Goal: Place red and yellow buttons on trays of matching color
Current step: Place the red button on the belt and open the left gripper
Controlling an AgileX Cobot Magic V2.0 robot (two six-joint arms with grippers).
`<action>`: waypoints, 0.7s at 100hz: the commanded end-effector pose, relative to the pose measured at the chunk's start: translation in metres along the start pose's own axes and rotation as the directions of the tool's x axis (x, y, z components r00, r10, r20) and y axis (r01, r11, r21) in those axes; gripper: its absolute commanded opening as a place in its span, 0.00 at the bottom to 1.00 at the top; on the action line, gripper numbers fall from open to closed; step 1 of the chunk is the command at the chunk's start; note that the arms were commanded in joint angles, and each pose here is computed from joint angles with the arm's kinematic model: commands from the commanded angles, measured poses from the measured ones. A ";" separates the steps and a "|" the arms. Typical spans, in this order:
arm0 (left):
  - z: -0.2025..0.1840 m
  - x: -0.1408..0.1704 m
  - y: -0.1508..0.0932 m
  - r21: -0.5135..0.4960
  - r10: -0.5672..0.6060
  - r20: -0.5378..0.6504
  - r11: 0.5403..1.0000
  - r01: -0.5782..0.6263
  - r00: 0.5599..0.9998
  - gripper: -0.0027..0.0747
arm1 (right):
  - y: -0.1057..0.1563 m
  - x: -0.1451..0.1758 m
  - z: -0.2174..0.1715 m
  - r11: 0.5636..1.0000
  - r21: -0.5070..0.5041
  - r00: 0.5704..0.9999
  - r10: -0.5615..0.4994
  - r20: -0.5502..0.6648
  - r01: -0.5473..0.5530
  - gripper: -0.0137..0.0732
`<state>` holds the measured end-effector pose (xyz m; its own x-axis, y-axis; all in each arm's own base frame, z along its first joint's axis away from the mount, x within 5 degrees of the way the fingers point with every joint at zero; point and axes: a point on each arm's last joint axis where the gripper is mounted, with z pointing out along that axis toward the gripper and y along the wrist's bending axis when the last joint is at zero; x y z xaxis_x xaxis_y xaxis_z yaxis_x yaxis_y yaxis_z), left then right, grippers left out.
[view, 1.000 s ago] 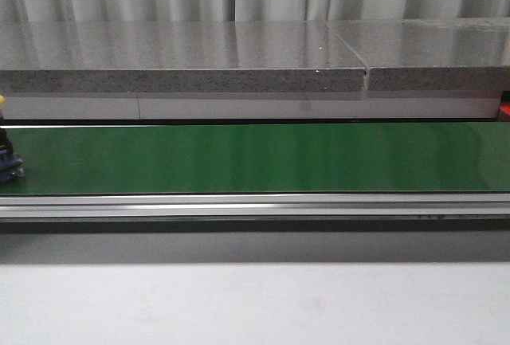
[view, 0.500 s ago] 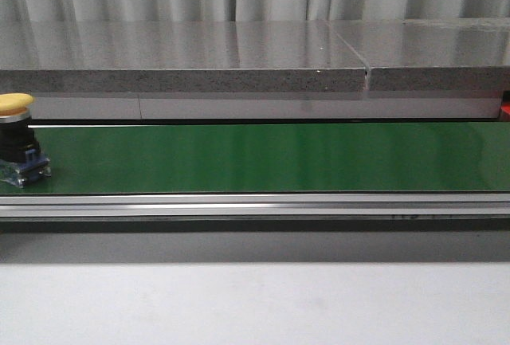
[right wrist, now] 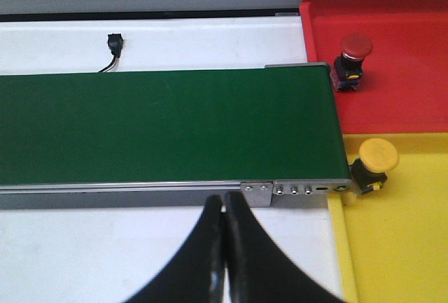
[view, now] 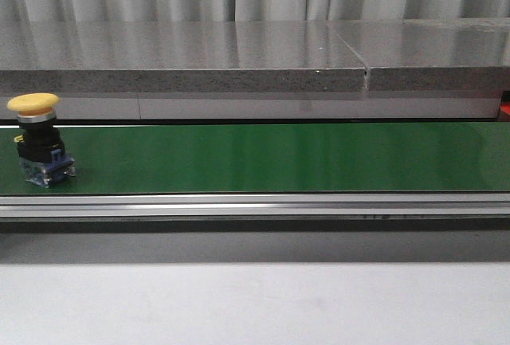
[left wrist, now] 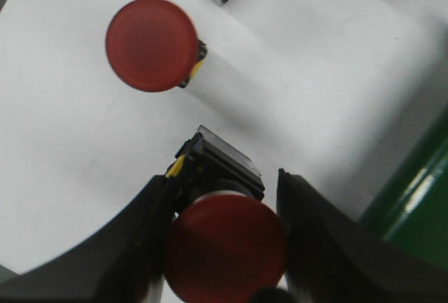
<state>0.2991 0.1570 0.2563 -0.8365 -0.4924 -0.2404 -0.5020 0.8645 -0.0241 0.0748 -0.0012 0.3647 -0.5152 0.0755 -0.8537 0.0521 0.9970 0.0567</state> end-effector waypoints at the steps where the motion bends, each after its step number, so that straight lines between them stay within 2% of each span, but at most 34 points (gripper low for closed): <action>1: -0.036 0.000 -0.014 0.028 0.025 0.127 0.999 -0.029 0.992 0.21 | 0.001 -0.011 -0.004 1.000 -0.003 0.996 -0.008 0.085 0.008 0.08; 20: -0.054 0.009 -0.035 0.066 0.071 0.158 0.994 -0.082 0.985 0.21 | 0.001 -0.011 -0.004 1.000 -0.003 0.996 -0.008 0.085 0.008 0.08; 50: -0.056 0.018 -0.076 0.101 0.189 0.158 0.973 -0.206 0.969 0.21 | 0.001 -0.011 -0.004 1.000 -0.003 0.996 -0.008 0.085 0.008 0.08; 70: -0.057 0.020 -0.094 0.134 0.217 0.192 0.960 -0.244 0.957 0.21 | 0.001 -0.011 -0.004 1.000 -0.003 0.996 -0.008 0.085 0.008 0.08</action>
<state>0.3159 0.0685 0.2863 -0.9076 -0.2751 -0.3172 -0.2679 0.9611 -0.0671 0.0748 -0.0012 0.3647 -0.5152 0.0755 -0.8537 0.0521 0.9970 0.0567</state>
